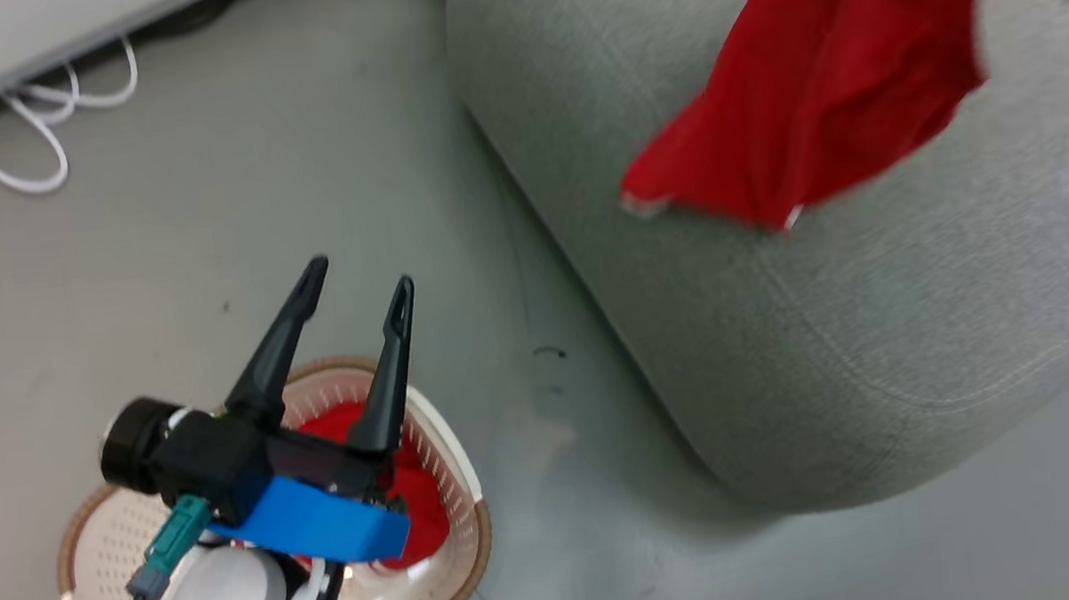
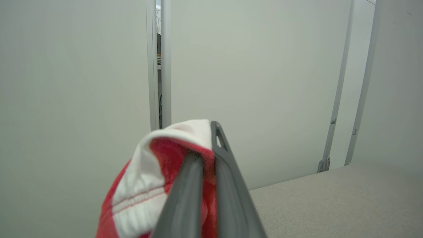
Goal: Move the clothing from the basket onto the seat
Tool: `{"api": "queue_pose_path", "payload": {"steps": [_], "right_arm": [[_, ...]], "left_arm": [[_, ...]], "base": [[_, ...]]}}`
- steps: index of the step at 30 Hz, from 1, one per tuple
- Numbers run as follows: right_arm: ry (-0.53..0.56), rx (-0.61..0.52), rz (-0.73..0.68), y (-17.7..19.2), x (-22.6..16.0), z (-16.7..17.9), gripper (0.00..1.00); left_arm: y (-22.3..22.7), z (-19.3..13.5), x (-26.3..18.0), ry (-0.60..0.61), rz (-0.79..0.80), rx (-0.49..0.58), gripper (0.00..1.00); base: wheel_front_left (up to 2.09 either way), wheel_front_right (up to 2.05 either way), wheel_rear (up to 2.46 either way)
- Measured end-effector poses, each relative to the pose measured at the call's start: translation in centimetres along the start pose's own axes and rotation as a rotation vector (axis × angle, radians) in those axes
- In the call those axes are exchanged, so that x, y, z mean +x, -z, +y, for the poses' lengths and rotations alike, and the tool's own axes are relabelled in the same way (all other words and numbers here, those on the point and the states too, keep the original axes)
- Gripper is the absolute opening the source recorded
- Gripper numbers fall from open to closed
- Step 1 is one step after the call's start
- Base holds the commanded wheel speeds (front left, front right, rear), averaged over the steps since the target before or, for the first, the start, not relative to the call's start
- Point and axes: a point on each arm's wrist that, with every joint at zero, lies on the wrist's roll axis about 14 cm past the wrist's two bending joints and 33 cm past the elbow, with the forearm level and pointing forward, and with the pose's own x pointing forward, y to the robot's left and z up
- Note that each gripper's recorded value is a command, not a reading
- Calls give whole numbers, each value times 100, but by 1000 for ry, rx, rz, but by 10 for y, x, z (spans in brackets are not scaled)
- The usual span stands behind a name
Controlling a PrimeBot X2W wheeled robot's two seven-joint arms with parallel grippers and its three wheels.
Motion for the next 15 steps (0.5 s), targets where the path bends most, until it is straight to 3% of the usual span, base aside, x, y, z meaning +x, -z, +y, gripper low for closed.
{"api": "queue_pose_path", "payload": {"steps": [9,15], "right_arm": [[121,-86,-78,-11,68,-35,0],[161,-105,75,62,77,-38,0]], "left_arm": [[24,31,11,-10,-7,-23,100],[44,52,10,-27,9,-38,100]], "base": [[0,0,0],[0,0,0]]}}
